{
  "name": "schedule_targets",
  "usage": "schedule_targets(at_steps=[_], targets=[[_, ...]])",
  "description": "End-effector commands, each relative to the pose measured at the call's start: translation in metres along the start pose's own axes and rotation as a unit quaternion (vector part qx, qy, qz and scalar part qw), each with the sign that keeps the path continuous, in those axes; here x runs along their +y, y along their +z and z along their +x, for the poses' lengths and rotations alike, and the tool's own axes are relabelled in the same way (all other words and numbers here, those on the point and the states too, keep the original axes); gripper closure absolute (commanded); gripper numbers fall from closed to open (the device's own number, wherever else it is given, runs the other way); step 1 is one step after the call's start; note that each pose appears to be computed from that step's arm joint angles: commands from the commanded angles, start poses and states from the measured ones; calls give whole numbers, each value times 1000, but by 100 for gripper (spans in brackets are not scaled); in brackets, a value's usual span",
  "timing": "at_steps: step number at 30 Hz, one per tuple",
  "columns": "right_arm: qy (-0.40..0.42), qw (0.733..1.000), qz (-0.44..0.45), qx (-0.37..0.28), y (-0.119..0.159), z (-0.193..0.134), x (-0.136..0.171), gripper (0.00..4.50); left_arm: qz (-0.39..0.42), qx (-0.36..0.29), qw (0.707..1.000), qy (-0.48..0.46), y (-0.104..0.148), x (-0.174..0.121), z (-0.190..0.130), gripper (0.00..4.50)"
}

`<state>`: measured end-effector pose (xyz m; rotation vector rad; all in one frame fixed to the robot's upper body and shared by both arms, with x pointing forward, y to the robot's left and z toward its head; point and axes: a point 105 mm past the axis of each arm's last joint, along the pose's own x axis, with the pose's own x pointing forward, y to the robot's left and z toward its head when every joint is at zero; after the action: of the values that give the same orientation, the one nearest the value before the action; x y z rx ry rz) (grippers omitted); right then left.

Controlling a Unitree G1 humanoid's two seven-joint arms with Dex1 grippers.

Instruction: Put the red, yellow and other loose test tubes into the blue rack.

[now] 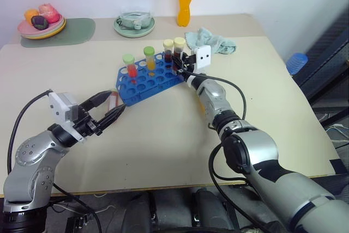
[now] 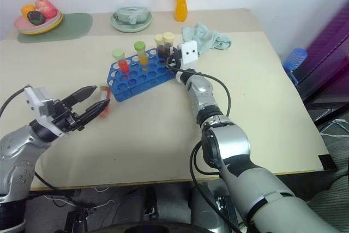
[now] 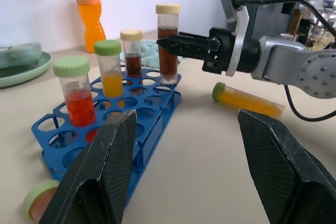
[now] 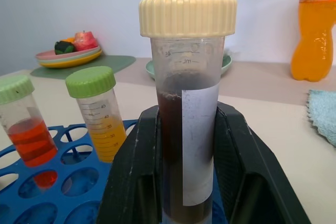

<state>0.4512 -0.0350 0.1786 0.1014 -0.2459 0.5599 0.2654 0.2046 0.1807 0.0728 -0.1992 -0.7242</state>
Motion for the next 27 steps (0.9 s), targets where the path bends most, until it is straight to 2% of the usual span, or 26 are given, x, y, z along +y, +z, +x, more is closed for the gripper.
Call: schedule_targets(at_steps=[1,8,27], targets=[[-5,1000,-12,-17,18,8,-2,381,22,-15,1000,-1,15,-1,-3,136],[-17,1000,-16,-11,15,5,-9,381,22,-13,1000,3,16,-3,-6,136],[-25,999,-21,5,3,4,-2,381,22,-5,1000,5,15,-3,-12,136]])
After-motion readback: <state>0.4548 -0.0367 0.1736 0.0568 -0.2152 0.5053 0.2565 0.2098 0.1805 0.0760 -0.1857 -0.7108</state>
